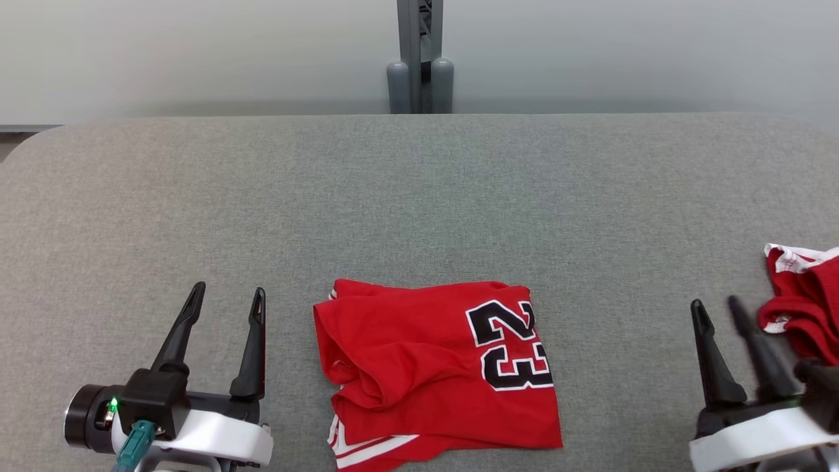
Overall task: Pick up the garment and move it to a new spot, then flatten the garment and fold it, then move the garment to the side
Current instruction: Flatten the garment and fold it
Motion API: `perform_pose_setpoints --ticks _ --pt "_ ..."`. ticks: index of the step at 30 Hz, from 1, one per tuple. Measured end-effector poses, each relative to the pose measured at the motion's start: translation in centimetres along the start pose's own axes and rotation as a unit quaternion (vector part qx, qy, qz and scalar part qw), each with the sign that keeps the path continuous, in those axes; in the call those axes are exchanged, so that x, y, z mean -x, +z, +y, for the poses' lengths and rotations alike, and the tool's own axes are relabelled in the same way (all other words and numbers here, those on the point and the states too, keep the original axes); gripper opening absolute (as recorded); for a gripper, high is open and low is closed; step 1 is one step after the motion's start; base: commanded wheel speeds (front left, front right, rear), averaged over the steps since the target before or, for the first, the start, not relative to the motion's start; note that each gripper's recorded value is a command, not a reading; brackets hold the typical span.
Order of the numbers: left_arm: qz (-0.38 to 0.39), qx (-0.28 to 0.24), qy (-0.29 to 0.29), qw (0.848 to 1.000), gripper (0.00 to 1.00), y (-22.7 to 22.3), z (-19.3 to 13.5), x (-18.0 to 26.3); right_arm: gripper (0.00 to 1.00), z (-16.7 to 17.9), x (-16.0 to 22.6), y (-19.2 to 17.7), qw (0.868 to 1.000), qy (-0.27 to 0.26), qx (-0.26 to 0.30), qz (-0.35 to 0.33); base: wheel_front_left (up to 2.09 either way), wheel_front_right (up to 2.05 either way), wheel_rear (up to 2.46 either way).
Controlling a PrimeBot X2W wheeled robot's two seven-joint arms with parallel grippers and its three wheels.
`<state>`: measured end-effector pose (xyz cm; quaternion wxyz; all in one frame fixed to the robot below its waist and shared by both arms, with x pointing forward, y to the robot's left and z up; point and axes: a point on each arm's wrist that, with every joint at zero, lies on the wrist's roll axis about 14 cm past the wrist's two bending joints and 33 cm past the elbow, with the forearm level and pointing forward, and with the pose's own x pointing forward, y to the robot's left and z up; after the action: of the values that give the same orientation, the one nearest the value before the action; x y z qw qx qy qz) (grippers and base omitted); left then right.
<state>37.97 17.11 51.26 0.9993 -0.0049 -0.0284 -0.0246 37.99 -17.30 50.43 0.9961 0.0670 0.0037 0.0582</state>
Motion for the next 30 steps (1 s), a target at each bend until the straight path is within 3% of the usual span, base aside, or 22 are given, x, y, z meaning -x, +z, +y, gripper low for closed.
perform_pose_setpoints --ticks 7,13,19,23,30 --pt "0.001 0.001 0.010 1.000 1.00 -0.2 0.6 0.1 0.00 6.6 -0.4 -2.8 0.993 0.102 -0.026 0.051 0.00 0.00 0.00" --pt "0.003 0.004 0.023 1.000 1.00 -0.5 1.2 0.3 0.00 13.9 -0.4 -5.3 0.971 0.215 -0.054 0.094 0.00 0.00 0.00" --pt "0.010 0.011 0.038 0.999 1.00 -1.1 1.8 0.6 0.00 19.0 -0.3 -7.7 0.944 0.296 -0.060 0.133 0.00 0.00 0.00" --pt "0.009 0.014 0.046 0.999 1.00 -1.1 2.3 0.6 0.00 20.6 -0.2 -9.7 0.929 0.328 -0.048 0.163 0.00 0.00 0.00" --pt "0.013 0.012 0.057 0.998 1.00 -1.6 3.0 0.6 0.00 22.0 -1.1 -11.3 0.919 0.351 -0.037 0.174 0.00 0.00 0.00"
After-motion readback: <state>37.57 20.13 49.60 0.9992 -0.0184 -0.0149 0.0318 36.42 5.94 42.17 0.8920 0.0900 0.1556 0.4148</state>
